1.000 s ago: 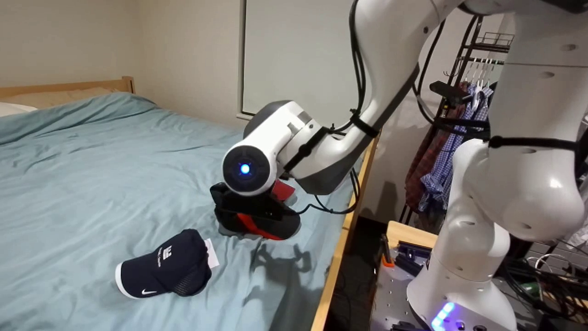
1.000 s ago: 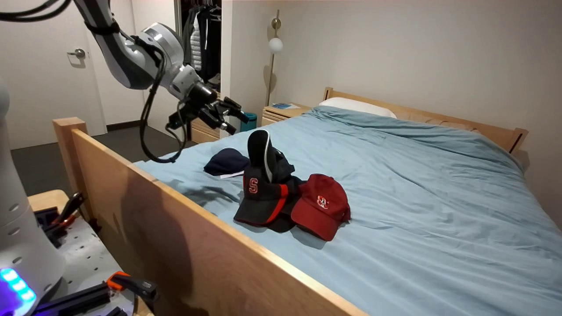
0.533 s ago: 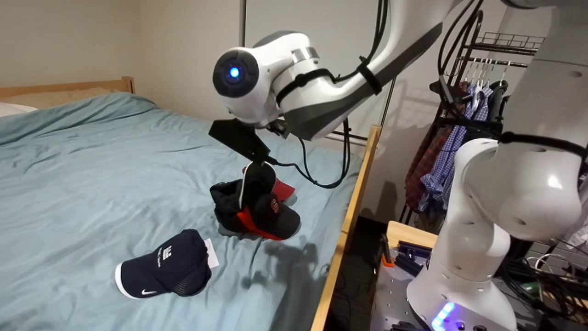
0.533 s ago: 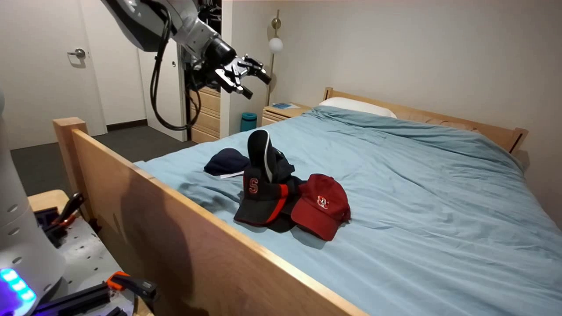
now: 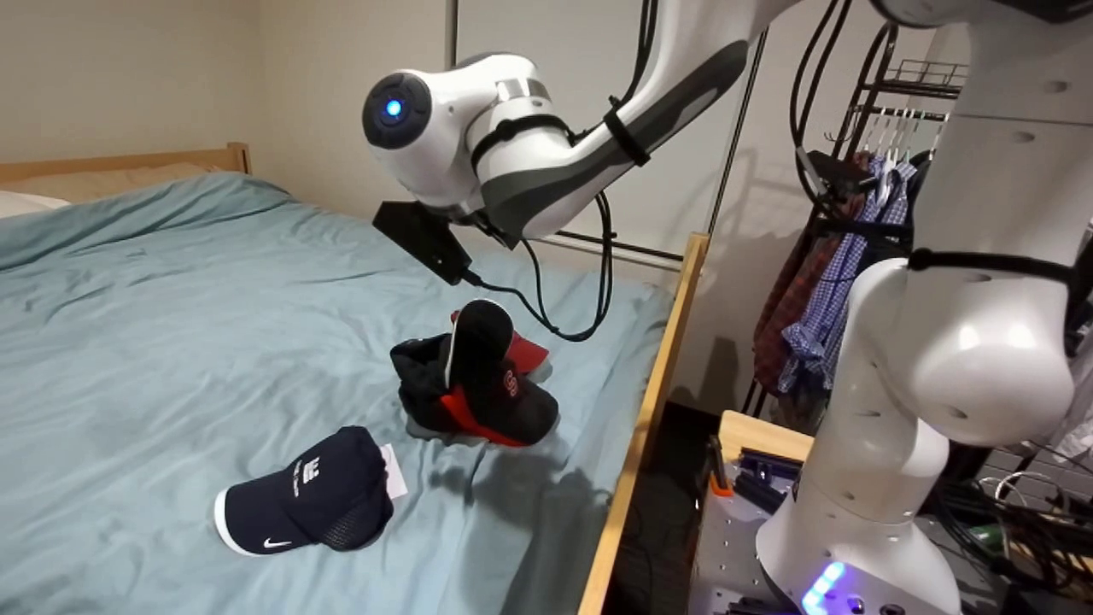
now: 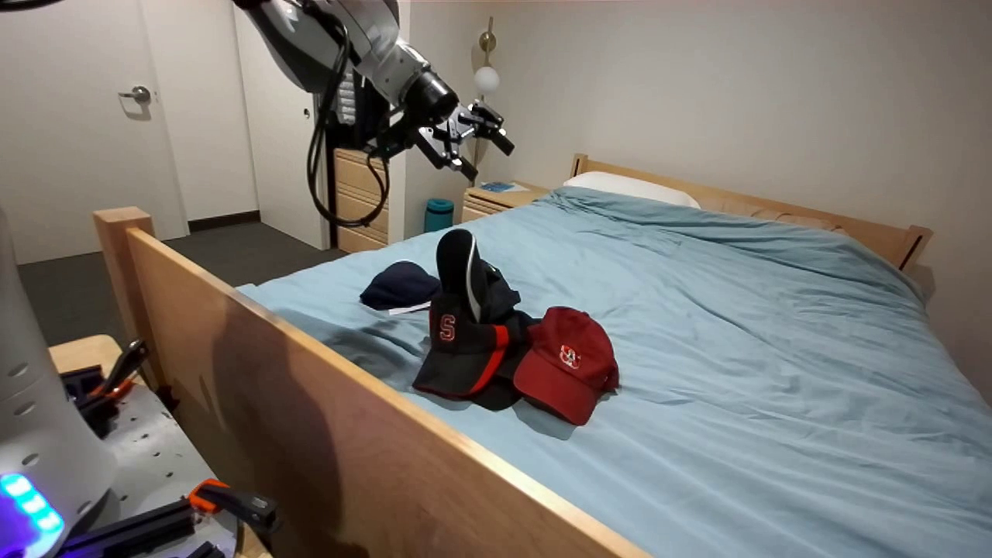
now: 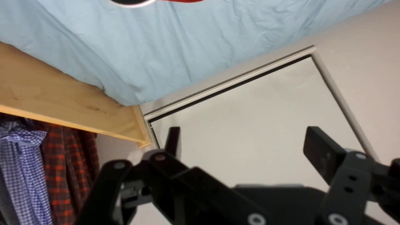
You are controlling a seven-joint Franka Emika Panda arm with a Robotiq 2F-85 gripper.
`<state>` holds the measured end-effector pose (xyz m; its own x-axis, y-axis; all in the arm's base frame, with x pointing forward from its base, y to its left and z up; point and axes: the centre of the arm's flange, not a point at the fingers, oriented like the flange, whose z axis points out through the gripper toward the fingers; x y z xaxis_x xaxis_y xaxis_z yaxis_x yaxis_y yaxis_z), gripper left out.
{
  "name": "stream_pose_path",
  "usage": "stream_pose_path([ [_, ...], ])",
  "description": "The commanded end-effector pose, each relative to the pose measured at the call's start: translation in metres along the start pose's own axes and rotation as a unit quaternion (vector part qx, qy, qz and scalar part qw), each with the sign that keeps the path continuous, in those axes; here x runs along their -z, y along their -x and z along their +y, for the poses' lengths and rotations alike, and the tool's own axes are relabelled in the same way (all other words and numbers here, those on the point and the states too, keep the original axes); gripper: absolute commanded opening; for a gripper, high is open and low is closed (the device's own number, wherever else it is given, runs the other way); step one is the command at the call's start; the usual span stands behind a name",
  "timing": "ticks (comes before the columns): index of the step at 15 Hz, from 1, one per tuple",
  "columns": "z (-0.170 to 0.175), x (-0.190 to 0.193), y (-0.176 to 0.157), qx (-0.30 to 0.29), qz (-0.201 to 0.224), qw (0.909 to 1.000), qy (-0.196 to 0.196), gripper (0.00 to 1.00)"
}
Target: Separate the caps on the left from each other
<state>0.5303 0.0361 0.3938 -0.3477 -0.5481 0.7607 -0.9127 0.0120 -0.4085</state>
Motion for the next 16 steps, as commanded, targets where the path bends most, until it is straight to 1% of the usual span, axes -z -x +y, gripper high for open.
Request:
stream_pose_path([
  [1, -0.018, 0.002, -0.015, -0.048, 0.005, 0.9949, 0.089, 1.0],
  [3, -0.019, -0.007, -0.031, -0.067, -0.006, 0.9875, 0.143, 1.0],
  [4, -0.018, -0.012, -0.035, -0.084, -0.004, 0.9825, 0.167, 1.0],
  [7, -0.012, -0.024, -0.032, -0.119, -0.01, 0.9632, 0.241, 1.0],
  [8, -0.011, -0.021, -0.034, -0.14, -0.018, 0.9561, 0.257, 1.0],
  [9, -0.007, -0.023, -0.04, -0.108, -0.011, 0.969, 0.222, 1.0],
  [10, -0.01, -0.024, -0.044, -0.117, -0.015, 0.9649, 0.235, 1.0],
  [12, -0.015, -0.025, -0.048, -0.127, -0.02, 0.9618, 0.242, 1.0],
  [13, -0.025, -0.029, -0.043, -0.182, -0.009, 0.9399, 0.289, 1.0],
  [14, -0.032, -0.034, -0.044, -0.188, -0.023, 0.9346, 0.301, 1.0],
  [15, -0.043, -0.039, -0.047, -0.198, -0.039, 0.9274, 0.315, 1.0],
  [16, -0.051, -0.047, -0.048, -0.22, -0.046, 0.9189, 0.324, 1.0],
])
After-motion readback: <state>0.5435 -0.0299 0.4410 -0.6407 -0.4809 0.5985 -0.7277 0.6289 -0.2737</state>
